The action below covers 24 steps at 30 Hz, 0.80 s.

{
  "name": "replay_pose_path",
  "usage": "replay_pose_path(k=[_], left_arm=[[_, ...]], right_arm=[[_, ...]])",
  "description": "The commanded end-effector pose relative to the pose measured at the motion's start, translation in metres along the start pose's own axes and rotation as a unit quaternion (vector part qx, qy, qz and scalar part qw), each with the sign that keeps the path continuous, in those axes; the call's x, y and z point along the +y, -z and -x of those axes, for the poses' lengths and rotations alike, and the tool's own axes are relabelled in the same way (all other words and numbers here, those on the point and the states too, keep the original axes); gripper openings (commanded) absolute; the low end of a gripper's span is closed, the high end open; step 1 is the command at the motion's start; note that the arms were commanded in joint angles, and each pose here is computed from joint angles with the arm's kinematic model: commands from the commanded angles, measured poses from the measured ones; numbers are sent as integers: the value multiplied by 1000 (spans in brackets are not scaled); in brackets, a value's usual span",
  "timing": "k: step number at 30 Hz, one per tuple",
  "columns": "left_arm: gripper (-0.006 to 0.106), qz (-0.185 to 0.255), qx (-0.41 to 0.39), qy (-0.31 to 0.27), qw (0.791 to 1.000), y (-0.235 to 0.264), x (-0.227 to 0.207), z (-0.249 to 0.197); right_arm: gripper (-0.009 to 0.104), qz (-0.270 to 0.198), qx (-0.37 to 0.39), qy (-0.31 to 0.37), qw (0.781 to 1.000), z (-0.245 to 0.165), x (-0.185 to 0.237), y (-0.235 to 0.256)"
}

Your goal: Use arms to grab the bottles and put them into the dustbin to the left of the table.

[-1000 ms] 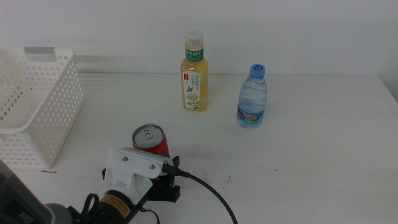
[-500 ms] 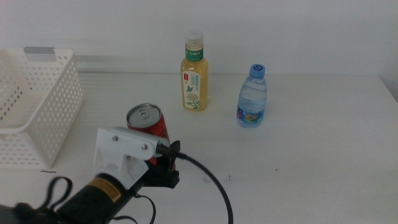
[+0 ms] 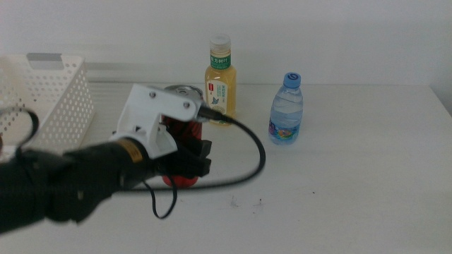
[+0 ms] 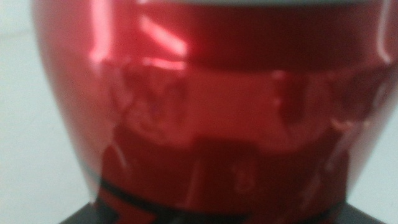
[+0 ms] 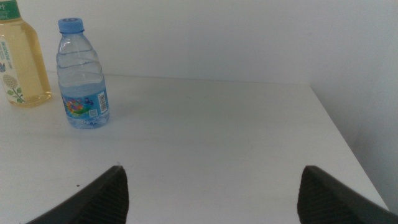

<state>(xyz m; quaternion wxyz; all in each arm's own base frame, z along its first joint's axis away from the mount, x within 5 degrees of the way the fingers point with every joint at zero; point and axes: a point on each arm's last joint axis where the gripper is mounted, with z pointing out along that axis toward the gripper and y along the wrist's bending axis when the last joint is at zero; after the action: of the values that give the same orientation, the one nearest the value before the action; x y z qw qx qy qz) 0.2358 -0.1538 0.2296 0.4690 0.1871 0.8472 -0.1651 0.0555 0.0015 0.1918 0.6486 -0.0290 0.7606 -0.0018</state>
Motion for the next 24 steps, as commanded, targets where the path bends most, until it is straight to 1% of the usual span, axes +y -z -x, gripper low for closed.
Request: replay_pose_path(k=[1,5,7,10,13,15,18,20,22,24], left_arm=[[3,2,15,-5,1000,5,5,19],[3,3,88,-27,996,11,18,45],[3,5,107,-34,994,15,25,61],[3,18,124,-28,992,23,41,89],[3,38,166,-10,985,26,66,107],[3,45,209,6,977,26,84,115],[3,38,264,1,964,25,112,122],[3,37,283,1,958,25,132,127],[3,39,298,33,953,25,155,129],[3,44,285,60,956,26,182,133]], right_arm=[[93,-6,-5,9,1000,0,-1,0],[93,-6,-5,9,1000,0,-1,0],[93,-6,-5,9,1000,0,-1,0],[93,-6,-5,9,1000,0,-1,0],[93,-6,-5,9,1000,0,-1,0],[93,-6,-5,9,1000,0,-1,0],[93,-6,-5,9,1000,0,-1,0],[93,-6,-5,9,1000,0,-1,0],[93,-6,-5,9,1000,0,-1,0],[93,-6,-5,9,1000,0,-1,0]])
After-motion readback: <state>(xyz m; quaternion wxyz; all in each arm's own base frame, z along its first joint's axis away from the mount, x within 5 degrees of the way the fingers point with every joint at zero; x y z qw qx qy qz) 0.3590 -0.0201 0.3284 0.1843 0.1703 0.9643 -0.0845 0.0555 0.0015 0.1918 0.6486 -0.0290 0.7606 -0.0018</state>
